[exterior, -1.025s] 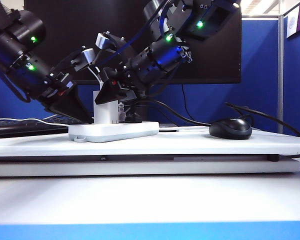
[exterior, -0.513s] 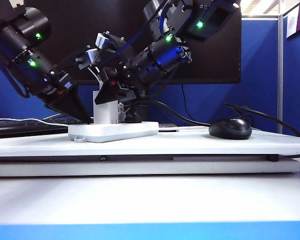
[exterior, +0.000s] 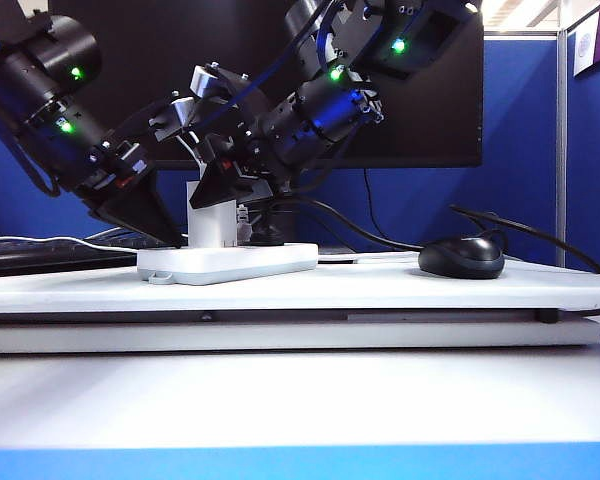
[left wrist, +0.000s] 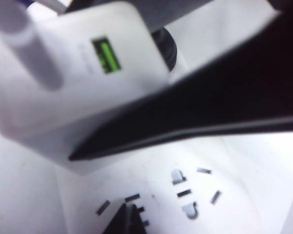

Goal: Unplug the white charger from the socket, then place it next to the socket.

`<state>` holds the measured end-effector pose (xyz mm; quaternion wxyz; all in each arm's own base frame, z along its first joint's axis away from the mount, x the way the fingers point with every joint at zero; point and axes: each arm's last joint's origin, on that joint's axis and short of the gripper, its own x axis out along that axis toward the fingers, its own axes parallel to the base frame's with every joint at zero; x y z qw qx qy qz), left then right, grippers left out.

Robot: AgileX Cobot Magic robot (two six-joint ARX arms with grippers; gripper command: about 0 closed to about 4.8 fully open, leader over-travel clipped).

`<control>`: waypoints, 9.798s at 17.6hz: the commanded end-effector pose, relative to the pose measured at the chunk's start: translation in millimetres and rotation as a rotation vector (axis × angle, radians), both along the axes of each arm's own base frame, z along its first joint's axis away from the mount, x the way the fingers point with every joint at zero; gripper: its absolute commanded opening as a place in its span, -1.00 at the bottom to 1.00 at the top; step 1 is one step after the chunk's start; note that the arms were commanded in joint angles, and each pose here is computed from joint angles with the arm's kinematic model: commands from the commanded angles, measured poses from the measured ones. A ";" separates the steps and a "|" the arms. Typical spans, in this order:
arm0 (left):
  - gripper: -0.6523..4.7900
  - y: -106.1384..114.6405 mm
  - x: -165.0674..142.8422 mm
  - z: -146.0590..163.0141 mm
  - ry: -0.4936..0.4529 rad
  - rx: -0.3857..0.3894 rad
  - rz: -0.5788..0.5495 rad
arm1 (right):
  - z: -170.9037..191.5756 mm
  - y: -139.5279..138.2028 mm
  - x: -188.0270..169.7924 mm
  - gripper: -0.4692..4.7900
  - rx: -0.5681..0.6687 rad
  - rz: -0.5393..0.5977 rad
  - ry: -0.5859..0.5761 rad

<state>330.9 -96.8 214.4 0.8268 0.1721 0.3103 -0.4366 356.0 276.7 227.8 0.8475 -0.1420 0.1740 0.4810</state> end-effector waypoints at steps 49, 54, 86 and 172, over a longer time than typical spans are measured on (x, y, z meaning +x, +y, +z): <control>-0.78 -17.5 -2.3 -1.3 0.044 0.003 -0.114 | 34.7 -11.5 -6.4 -0.82 0.125 0.088 -0.014; -0.78 -18.1 -0.8 -6.9 0.063 0.006 -0.115 | 31.5 -12.8 -6.4 -0.82 0.044 0.069 -0.069; -0.78 -19.4 1.7 -16.2 0.102 -0.002 -0.113 | 54.6 -20.8 -5.5 -0.82 0.142 0.056 -0.117; -0.78 -8.6 -19.7 131.3 -0.359 -0.177 0.096 | 41.6 -91.4 -30.0 -0.82 0.012 -0.669 0.741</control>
